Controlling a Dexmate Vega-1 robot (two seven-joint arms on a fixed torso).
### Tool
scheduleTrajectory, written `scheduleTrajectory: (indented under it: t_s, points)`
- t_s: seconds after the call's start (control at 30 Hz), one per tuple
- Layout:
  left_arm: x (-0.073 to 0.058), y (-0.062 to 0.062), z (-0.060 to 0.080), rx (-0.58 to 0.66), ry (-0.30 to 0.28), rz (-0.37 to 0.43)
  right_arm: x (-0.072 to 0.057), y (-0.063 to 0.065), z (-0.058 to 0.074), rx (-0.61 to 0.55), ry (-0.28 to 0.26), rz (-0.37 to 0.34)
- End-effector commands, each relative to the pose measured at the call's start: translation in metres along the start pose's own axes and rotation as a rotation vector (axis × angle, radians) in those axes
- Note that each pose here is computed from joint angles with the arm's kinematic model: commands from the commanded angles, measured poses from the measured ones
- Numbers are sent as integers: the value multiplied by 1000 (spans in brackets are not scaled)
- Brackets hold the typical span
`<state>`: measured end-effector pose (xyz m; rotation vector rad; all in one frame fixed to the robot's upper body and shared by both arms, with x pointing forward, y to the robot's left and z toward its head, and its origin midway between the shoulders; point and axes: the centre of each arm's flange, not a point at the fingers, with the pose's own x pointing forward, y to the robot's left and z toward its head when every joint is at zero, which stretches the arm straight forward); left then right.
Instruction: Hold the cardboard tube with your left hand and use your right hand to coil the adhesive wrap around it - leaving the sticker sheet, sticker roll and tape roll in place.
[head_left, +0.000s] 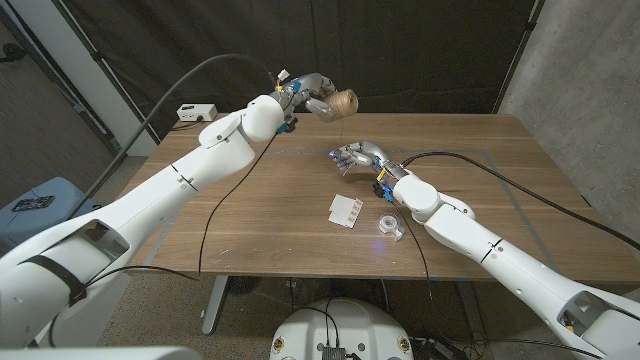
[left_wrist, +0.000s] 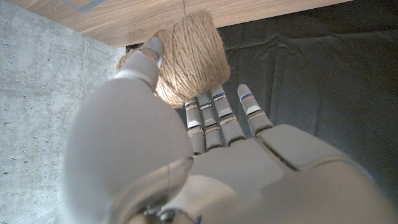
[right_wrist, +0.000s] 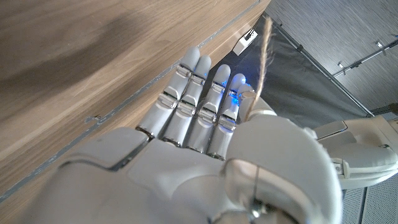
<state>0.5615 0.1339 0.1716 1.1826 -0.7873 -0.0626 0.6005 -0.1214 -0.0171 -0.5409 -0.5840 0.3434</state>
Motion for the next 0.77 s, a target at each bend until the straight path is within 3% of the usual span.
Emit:
scheduleTrajectory:
  t_s: [0.03,0.77]
  points:
    - [10,-2,-5,-4,-6,-7,-1,-2,4,2,3,-8]
    - [22,-6,-8,5,3,-6,-10,-3,8,6,-12,0]
